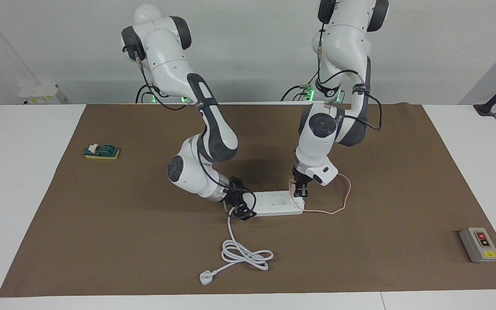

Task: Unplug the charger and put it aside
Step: 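Pull the charger out of the strip with the left gripper, then carry the charger away from the strip with the left gripper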

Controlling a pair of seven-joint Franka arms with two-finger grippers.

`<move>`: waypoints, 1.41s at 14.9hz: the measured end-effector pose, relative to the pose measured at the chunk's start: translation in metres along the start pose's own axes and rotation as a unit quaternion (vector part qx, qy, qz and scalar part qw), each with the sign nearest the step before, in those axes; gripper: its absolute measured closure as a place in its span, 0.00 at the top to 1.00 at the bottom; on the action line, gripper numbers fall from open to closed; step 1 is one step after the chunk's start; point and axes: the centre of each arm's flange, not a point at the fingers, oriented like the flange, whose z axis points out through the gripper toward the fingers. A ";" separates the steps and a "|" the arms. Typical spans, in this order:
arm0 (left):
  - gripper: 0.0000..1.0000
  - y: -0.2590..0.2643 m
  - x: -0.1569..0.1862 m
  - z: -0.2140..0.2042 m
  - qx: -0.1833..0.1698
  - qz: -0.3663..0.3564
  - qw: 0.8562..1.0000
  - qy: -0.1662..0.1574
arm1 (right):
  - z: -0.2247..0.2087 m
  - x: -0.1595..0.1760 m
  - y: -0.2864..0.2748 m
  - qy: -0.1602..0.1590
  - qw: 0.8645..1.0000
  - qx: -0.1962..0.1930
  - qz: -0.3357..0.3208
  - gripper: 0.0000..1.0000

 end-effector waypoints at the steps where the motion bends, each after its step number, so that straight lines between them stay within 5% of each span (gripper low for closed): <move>1: 0.31 0.000 0.000 0.000 0.000 0.000 1.000 0.000 | 0.000 0.000 0.000 0.000 1.000 0.000 0.000 0.95; 10: 0.31 0.013 -0.007 -0.007 0.035 0.017 0.999 0.016 | 0.000 0.000 0.000 0.000 1.000 0.000 0.001 0.95; 13: 0.31 0.016 -0.006 -0.070 0.064 0.044 0.997 0.023 | 0.000 0.000 0.000 -0.001 1.000 0.000 0.001 0.95; 16: 0.31 0.012 -0.001 -0.110 0.055 0.058 0.997 0.022 | 0.000 0.000 0.000 -0.001 1.000 0.000 0.001 0.95; 21: 0.31 0.012 0.034 -0.093 0.083 0.167 0.982 0.019 | 0.000 0.000 0.000 -0.001 1.000 0.000 0.001 0.95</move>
